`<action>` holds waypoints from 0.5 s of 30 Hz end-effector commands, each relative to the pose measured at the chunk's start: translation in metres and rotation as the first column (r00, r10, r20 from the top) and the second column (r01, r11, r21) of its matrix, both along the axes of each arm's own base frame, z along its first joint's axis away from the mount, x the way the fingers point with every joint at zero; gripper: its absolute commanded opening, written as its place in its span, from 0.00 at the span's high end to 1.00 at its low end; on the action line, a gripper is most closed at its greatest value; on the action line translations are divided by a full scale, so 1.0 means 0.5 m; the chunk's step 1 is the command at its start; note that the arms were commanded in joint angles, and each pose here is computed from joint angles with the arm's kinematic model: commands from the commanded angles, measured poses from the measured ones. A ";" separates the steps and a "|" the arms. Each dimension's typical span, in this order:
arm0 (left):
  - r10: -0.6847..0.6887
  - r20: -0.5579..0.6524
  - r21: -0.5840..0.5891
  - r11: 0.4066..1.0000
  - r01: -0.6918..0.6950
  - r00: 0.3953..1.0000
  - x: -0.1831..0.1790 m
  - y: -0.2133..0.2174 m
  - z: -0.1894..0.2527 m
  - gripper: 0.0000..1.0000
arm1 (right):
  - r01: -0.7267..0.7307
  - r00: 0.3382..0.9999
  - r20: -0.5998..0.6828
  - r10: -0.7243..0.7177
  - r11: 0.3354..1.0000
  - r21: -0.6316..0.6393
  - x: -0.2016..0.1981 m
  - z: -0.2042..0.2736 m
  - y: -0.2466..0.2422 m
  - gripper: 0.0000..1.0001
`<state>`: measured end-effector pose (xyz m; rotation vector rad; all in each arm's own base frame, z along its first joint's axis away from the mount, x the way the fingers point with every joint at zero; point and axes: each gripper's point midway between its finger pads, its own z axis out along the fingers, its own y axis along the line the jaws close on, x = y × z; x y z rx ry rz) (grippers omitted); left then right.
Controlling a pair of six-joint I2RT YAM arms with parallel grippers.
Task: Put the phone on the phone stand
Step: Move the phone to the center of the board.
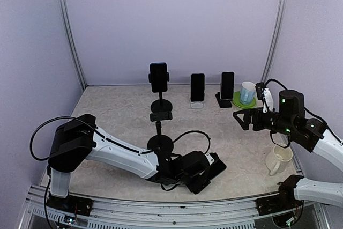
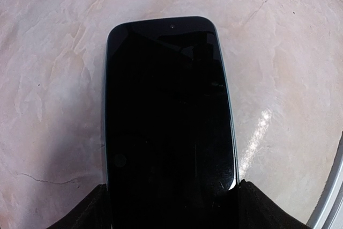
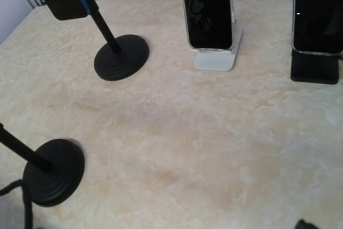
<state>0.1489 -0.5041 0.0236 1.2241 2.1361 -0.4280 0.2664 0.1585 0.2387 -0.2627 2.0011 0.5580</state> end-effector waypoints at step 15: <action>-0.119 -0.034 -0.094 0.989 0.115 0.992 0.035 -0.084 0.036 0.01 | -0.002 1.000 0.025 0.002 1.000 0.007 0.002 0.013 -0.003 0.00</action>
